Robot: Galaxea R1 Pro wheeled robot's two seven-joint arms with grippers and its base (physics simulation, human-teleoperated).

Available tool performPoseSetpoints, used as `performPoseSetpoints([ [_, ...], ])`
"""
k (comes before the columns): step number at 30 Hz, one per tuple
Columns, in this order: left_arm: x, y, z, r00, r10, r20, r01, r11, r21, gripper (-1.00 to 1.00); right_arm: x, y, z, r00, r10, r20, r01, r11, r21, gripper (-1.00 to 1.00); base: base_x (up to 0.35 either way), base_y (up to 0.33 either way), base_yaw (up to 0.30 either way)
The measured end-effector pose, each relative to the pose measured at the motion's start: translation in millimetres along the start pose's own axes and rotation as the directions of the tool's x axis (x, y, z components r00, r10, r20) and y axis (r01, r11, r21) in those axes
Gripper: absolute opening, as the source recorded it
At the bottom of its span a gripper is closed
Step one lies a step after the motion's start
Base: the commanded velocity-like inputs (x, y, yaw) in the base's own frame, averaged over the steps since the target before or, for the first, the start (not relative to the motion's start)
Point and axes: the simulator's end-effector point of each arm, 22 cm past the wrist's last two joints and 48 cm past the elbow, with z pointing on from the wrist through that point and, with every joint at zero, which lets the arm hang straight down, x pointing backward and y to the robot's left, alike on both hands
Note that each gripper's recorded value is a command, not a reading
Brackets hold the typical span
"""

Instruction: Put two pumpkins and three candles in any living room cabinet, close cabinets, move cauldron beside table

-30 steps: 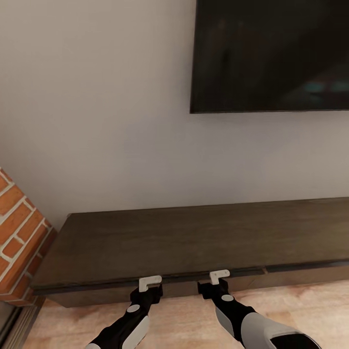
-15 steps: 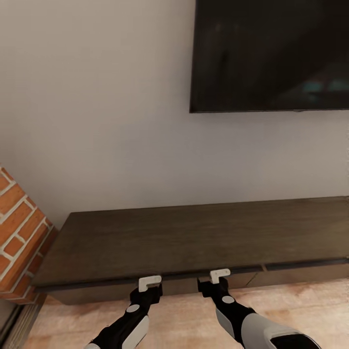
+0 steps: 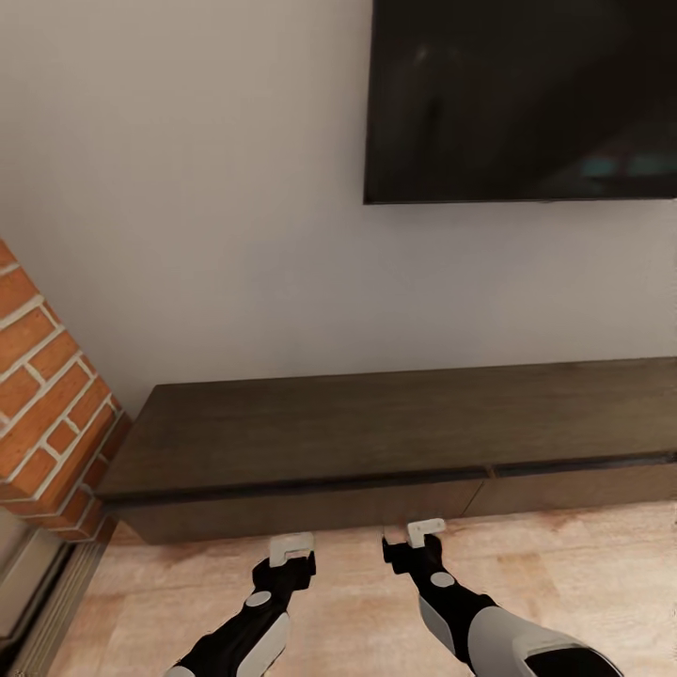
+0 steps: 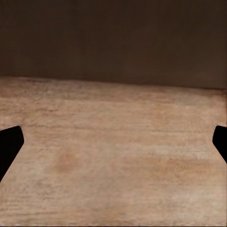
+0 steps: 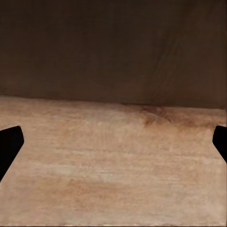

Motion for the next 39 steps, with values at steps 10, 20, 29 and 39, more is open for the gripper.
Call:
performPoseSetpoints([
  [10, 56, 42, 1.4, 0.993, 0.024, -0.114, -0.033, 0.996, -0.082, 1.0, 24, -4, -4.9, 0.999, 0.0, -0.036, 0.001, 1.0, 0.005, 1.0, -0.085, 0.0, 0.0],
  [20, 76, 52, -1.1, 0.99, 0.026, -0.137, -0.038, 0.995, -0.087, 1.0, 31, -2, -6.8, 0.999, 0.001, -0.046, 0.0, 1.0, 0.004, 1.0, 0.0, 0.0, 0.0],
  [29, 117, 89, -9.5, 0.976, 0.043, -0.212, -0.077, 0.986, -0.151, 1.0, 51, 0, -12.3, 0.997, 0.002, -0.077, -0.002, 1.0, 0.001, 1.0, 0.0, 0.0, 0.045],
  [39, 151, 112, -19.6, 0.969, -0.035, -0.244, -0.007, 0.985, -0.171, 1.0, 80, 3, -21.8, 0.994, 0.001, -0.111, -0.002, 1.0, -0.003, 1.0, 0.0, 0.0, 0.266],
])
